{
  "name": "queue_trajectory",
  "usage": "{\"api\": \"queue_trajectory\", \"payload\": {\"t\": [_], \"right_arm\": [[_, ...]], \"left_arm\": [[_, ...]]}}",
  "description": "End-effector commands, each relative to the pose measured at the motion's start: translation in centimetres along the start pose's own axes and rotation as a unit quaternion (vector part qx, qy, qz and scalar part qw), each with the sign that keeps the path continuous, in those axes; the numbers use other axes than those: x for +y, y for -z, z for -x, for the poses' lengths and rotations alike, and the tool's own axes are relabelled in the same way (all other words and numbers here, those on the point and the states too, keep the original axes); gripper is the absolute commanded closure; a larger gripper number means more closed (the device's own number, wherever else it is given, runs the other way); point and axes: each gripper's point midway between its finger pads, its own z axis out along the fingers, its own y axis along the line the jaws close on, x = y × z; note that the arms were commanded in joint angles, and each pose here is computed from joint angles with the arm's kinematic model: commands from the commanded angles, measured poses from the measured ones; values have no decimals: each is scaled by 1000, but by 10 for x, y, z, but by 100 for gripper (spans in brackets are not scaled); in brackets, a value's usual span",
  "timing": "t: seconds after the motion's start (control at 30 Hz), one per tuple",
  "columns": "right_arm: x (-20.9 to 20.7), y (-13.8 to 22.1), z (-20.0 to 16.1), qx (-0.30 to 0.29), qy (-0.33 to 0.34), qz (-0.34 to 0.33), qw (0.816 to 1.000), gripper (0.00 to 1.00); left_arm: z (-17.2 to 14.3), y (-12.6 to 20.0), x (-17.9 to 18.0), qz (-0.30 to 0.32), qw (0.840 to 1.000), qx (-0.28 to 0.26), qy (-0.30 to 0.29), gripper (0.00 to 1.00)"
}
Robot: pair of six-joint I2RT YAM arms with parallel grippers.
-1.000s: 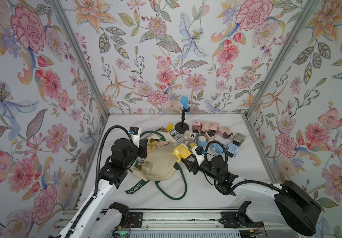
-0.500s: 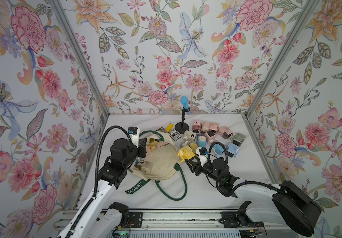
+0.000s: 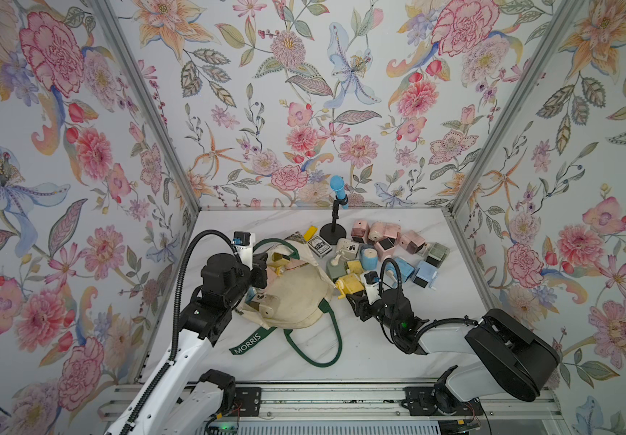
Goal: Take out the pencil sharpeners from the tote bags
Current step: Place the pencil sharpener at the center of the board.
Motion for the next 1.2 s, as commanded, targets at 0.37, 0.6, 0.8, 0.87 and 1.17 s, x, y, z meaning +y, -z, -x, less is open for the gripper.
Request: {"api": "queue_trajectory", "payload": {"t": [0.37,0.6,0.8,0.87,1.17], "right_arm": [[13,-10,-21,26,27,43,998,46],[18,-31,-30,35,28,47,998,41],[25,-30,-25,26,54,30,998,14],[26,-23,-17,18,68,18,997,3],[65,37,50,-82,85,56,991,2]], "left_arm": [[11,6,4,7,1000,-17,11,100],[10,6,6,10,1000,-17,10,100],[12,8,5,7,1000,-20,11,100],[12,8,5,5,1000,-21,12,100],[13,10,4,-1,1000,-23,14,100]]}}
